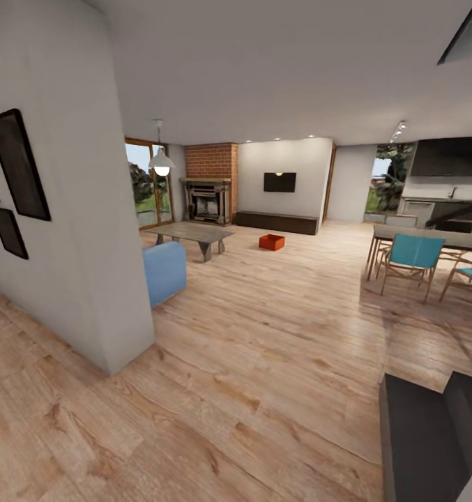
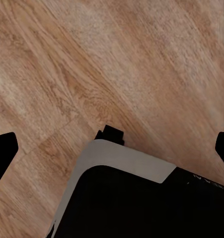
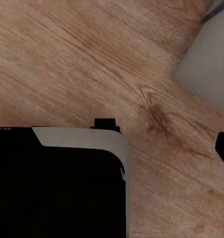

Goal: Move the two storage containers from the living room to the garage. In the garage, place one container on the floor and stack the other container on top of it (either order is fine).

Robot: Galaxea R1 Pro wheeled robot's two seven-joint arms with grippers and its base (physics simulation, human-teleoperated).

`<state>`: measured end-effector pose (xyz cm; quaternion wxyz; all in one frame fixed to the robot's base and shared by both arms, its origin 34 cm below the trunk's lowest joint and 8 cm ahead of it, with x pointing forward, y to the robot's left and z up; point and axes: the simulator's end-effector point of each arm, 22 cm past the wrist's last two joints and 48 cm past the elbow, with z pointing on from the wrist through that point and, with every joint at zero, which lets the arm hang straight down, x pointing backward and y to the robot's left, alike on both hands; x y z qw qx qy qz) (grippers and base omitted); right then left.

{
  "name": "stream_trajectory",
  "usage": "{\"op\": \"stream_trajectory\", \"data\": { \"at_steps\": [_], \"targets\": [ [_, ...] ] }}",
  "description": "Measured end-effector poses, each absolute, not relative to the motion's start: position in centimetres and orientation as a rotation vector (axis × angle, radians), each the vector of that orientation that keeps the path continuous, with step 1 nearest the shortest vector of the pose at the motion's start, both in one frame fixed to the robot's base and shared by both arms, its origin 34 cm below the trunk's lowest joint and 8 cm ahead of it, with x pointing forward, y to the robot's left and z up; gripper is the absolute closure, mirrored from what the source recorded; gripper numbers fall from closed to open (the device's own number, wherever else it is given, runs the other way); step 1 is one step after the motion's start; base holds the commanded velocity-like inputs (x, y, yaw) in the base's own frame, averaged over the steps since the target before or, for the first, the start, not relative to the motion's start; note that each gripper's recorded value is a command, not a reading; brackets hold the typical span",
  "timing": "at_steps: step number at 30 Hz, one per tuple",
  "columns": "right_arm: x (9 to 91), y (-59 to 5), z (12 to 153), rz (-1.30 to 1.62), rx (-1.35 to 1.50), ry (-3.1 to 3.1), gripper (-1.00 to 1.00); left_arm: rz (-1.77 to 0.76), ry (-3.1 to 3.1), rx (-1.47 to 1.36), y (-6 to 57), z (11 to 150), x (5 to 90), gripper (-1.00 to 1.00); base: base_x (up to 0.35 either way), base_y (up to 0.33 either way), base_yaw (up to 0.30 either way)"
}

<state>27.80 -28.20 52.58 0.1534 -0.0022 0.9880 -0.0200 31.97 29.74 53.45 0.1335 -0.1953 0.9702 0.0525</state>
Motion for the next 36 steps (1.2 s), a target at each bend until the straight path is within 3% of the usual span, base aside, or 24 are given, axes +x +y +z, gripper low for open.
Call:
{"op": "stream_trajectory", "data": {
  "at_steps": [36],
  "targets": [
    [27.76, -28.13, 52.56, -0.056, -0.006, 2.835, -1.0, 0.145, 2.819, -0.564, 29.36, 53.4, 31.89, -1.0, 0.322, 0.0, 0.0]
  ]
}}
